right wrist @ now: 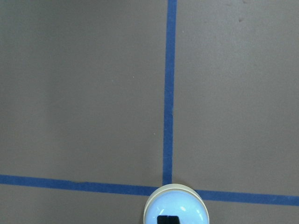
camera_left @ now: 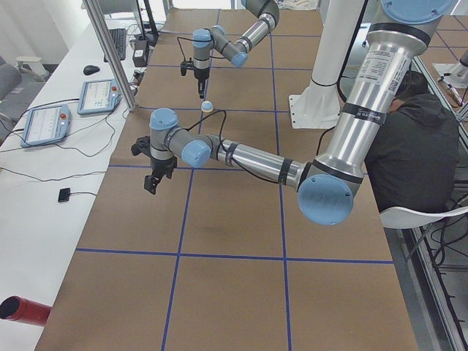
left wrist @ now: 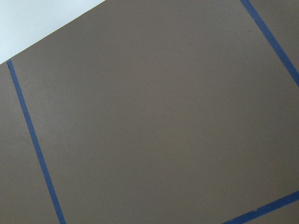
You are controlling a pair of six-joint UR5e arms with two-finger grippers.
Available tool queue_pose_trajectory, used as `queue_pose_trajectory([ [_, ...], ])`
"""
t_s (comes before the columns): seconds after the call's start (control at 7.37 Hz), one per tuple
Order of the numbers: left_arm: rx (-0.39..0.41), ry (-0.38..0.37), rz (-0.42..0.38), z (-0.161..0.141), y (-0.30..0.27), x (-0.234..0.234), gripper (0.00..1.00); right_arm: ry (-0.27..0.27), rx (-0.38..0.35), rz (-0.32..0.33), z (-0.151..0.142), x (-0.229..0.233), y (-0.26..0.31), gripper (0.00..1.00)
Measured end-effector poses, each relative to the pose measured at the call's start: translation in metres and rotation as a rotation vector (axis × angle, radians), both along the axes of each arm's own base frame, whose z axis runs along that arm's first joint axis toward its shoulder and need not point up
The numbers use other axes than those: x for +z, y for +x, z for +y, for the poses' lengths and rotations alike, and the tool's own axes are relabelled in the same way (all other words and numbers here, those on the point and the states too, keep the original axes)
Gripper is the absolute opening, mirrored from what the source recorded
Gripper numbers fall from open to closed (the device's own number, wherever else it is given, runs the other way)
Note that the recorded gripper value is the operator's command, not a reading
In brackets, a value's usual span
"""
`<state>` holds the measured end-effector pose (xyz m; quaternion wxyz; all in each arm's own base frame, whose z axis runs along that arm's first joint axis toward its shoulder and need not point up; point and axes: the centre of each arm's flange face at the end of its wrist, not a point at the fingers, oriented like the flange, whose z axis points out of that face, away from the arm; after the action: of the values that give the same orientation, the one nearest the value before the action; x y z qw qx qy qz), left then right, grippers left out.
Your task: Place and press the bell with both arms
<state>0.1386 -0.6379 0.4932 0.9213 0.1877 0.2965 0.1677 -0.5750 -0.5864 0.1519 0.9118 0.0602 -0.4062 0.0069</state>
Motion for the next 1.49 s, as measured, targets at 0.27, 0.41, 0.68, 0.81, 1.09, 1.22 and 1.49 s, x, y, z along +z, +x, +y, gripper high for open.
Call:
queue_pose_trajectory([
  [0.27,-0.003,-0.004,0.007,0.003,-0.013,0.003,1.0,-0.02,0.026,0.004,0.006,0.009,0.051,1.0],
  [0.41,0.013,-0.006,0.019,0.01,-0.029,0.013,1.0,-0.023,0.026,0.002,0.005,0.031,0.088,1.0],
  [0.68,0.044,-0.008,0.036,0.024,-0.08,0.041,1.0,0.019,-0.028,0.004,-0.001,0.095,0.181,1.0],
  [0.81,0.059,-0.019,0.032,0.03,-0.115,0.055,1.0,0.044,-0.061,0.008,-0.003,0.133,0.231,1.0],
  [1.09,0.064,-0.08,0.016,0.044,-0.187,0.076,1.0,0.063,-0.121,-0.003,0.006,0.211,0.338,1.0],
  [1.22,0.043,-0.122,0.017,0.051,-0.212,0.082,1.0,0.066,-0.144,-0.01,0.015,0.251,0.389,1.0],
  [1.49,0.004,-0.208,0.024,0.075,-0.238,0.092,1.0,0.084,-0.187,0.015,0.045,0.334,0.476,1.0],
])
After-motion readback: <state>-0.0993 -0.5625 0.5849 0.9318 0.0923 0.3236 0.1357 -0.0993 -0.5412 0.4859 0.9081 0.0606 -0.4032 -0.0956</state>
